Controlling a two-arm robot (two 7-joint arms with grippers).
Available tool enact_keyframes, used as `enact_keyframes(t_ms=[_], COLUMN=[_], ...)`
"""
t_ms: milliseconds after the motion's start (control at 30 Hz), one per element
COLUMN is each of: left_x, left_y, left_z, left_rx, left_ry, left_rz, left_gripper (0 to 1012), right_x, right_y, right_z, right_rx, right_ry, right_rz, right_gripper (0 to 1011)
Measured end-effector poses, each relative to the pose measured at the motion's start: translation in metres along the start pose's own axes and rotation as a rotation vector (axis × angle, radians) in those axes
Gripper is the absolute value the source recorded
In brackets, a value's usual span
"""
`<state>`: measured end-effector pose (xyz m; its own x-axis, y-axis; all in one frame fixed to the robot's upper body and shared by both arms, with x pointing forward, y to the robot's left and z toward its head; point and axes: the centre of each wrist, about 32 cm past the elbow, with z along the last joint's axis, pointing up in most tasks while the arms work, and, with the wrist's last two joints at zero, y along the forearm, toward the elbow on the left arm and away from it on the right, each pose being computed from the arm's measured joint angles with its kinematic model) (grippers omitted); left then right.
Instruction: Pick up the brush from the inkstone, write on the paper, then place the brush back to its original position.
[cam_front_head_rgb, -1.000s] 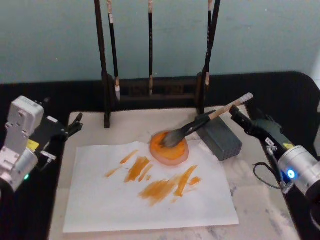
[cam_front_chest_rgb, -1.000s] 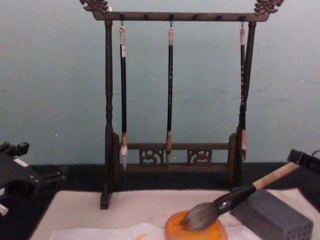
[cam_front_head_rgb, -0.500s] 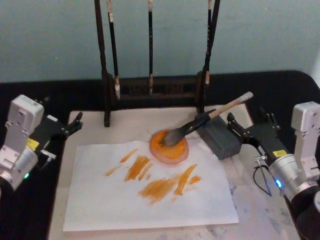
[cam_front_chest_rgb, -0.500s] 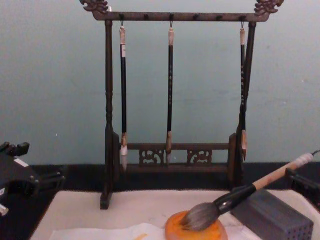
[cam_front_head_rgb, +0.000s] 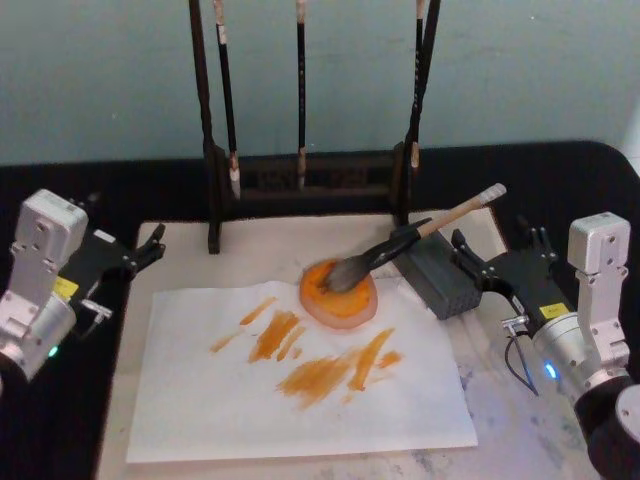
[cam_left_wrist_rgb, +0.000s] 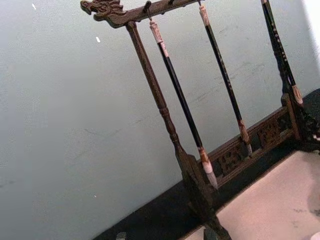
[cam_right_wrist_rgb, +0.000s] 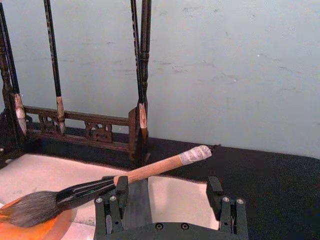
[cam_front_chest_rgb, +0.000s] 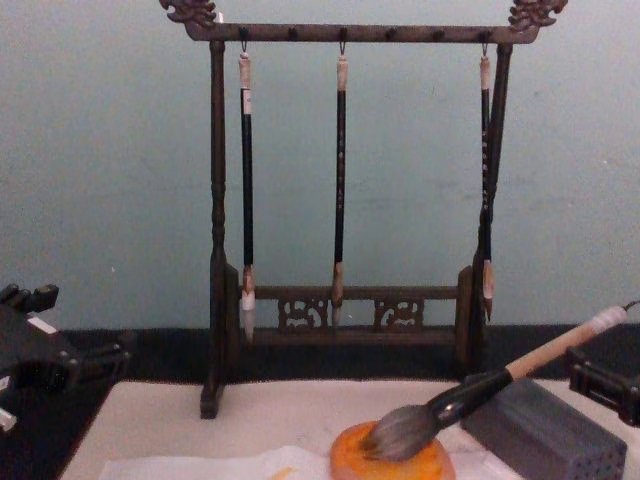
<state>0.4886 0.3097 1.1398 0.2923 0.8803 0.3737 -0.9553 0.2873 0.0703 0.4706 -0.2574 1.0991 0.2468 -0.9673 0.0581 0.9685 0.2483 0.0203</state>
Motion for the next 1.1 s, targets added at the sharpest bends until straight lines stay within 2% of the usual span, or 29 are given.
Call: enact_keyframes(t_ms=[1100], left_x=[0.0000], left_y=[0.0000], left_z=[0.0000], left_rx=[0.000], left_ry=[0.000], left_rz=[0.000], left_gripper=[1001], right_x=[0.0006], right_y=[0.0000], right_z=[0.0013], right_rx=[-0.001], right_ry=[0.007], right_rz=[0.001], right_gripper=[1000])
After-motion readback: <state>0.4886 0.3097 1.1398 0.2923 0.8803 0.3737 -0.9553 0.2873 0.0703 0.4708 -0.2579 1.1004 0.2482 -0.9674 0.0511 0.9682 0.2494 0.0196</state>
